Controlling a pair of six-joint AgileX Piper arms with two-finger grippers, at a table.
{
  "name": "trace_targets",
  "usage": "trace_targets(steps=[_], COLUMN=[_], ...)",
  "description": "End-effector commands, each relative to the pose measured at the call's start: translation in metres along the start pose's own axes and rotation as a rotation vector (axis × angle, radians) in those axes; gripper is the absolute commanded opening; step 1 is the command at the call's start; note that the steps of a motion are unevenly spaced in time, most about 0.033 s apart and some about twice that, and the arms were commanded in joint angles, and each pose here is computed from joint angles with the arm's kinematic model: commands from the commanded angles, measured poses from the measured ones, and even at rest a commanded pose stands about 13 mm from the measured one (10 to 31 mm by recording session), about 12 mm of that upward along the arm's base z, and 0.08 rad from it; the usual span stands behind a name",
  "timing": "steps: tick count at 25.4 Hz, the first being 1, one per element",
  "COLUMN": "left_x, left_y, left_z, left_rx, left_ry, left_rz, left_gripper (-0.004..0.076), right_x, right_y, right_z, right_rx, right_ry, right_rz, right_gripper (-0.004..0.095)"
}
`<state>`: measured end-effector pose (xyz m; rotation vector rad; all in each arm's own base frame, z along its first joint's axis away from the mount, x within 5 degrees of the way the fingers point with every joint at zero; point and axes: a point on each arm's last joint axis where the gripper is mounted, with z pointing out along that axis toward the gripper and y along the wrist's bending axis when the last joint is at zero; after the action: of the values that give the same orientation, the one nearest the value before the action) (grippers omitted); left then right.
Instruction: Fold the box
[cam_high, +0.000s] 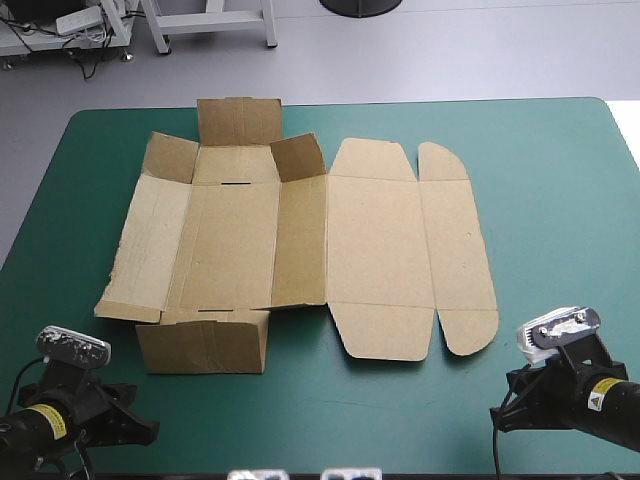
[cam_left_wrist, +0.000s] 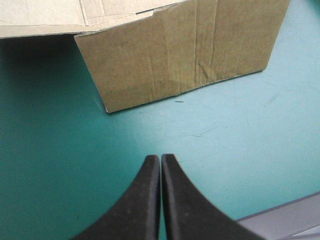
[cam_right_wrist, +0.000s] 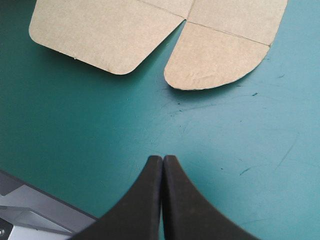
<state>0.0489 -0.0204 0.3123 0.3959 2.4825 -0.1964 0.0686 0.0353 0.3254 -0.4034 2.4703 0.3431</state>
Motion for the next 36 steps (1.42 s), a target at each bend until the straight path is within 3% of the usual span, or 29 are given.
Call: trace_targets(steps=[1,23,31,36], left_x=[-0.002,-0.019,-0.073,-0.125], left_y=[-0.001,-0.003,-0.009,-0.017], left_z=[-0.005,0.004,0.043,0.040], left_rx=[0.007,0.016,-0.002,0.023], left_ry=[0.018,-0.051,0.038,-0.028], left_rz=[-0.002,-0.022,0.038,0.122], left_gripper=[-0.0001,0.0000,0.0007,0.0080], right_x=[-0.008,-0.008,-0.009,-0.009], right_y=[0.002,0.002,0.002,0.002], right_z=[-0.005,-0.005,-0.005,-0.005], right_rx=[-0.007,-0.007,-0.007,-0.007], right_ry=[-0.065,-0.065,-0.067,-0.068], right_rz=[-0.014,-0.014,-0.018,-0.029], right_gripper=[-0.0018,-0.0018,-0.0018,-0.0018])
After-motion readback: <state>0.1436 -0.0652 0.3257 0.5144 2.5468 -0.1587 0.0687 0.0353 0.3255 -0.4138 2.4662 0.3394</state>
